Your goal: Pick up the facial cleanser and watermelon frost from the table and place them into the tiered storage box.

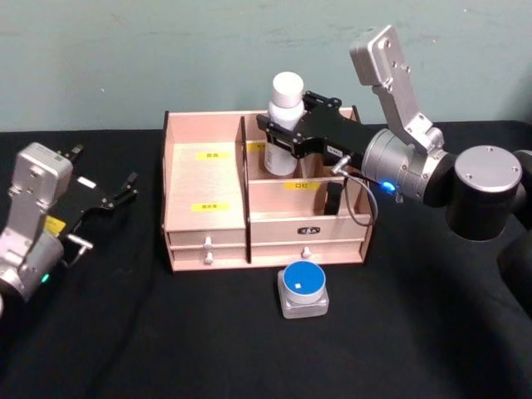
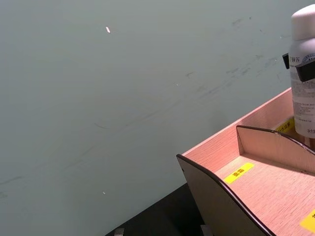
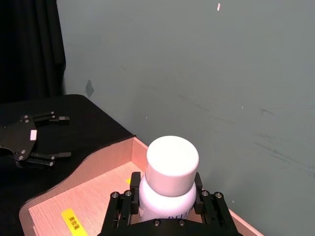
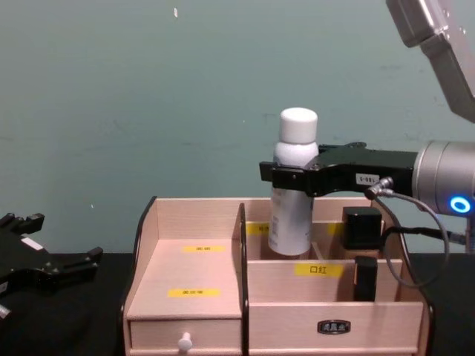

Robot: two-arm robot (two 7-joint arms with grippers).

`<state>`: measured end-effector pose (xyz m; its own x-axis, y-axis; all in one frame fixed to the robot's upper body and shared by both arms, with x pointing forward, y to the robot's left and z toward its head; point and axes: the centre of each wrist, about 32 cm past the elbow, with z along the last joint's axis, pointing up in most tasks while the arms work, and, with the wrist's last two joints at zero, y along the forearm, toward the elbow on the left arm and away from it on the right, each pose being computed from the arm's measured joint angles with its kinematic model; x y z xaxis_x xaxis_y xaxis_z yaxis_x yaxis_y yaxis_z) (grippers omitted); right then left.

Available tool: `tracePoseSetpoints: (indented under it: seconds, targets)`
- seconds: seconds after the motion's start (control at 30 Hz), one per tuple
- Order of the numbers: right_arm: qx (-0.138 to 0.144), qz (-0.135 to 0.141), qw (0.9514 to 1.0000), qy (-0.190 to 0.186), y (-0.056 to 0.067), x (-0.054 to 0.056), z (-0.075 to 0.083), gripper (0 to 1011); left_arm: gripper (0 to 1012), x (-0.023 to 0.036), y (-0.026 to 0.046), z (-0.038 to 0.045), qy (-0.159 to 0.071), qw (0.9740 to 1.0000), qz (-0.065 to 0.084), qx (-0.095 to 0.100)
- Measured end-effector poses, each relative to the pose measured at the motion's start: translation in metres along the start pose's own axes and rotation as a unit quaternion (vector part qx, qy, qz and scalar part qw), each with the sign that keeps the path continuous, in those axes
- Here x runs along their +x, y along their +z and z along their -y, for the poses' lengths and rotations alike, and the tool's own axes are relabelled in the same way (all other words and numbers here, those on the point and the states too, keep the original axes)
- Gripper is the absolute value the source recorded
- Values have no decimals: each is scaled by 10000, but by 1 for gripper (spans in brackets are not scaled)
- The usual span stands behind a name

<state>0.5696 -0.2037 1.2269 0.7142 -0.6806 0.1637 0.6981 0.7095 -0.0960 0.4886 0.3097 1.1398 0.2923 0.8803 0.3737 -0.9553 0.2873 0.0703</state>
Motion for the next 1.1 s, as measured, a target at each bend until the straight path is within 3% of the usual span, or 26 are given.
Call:
tracePoseSetpoints:
  seconds: [1.1]
  targets:
    - [-213, -150, 9997, 13, -223, -27, -97, 596, 1001, 0, 0, 0, 0, 10000, 0, 0]
